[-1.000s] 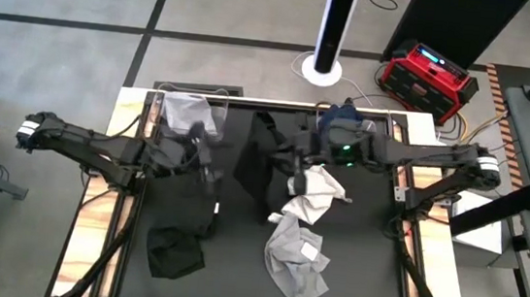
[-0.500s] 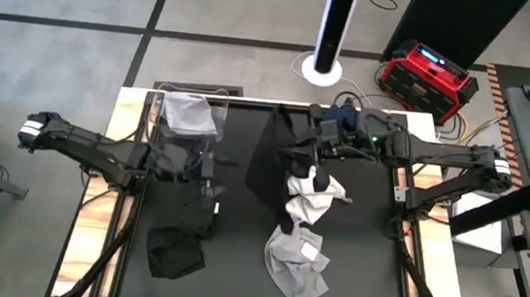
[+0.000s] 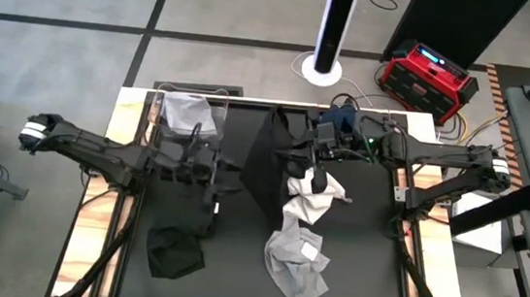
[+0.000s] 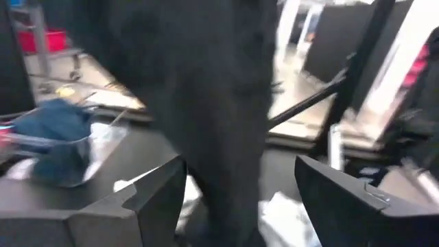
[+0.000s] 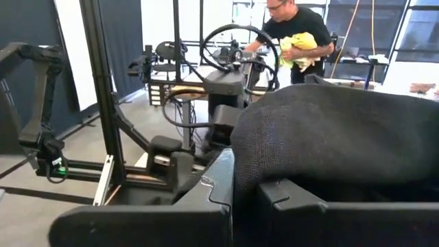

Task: Sort towels by color in basket
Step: Put the right black towel into the right transparent bin

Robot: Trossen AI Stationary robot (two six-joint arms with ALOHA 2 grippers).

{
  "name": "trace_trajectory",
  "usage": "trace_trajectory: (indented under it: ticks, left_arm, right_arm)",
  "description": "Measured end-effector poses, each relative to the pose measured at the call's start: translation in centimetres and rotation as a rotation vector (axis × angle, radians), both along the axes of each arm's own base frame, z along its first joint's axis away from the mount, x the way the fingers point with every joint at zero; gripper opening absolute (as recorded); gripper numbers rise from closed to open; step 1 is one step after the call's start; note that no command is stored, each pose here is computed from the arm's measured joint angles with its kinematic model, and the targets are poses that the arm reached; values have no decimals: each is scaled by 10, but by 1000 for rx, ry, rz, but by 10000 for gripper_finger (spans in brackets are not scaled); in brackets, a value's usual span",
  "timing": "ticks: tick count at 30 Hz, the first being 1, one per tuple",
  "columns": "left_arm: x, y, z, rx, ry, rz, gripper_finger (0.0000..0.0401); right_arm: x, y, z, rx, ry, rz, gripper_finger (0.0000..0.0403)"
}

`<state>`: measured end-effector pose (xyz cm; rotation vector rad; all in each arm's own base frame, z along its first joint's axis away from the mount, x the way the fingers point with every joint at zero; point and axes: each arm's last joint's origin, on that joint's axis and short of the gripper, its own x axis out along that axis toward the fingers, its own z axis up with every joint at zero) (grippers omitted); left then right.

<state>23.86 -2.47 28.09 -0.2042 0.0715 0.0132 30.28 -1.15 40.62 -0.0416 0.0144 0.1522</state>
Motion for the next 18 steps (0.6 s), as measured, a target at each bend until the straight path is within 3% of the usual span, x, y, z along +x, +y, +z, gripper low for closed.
trace_trajectory:
  ticks: [8,11,18]
  left_arm:
    - [11,3,-14,-30,-62,18,256]
    - [20,2,-19,-5,-28,15,247]
    - [46,-1,-13,89,-20,-11,169]
  right_arm:
    - [0,0,0,-11,-7,0,8]
    - [0,0,1,-13,-11,0,8]
    - [0,0,0,-19,-6,-2,8]
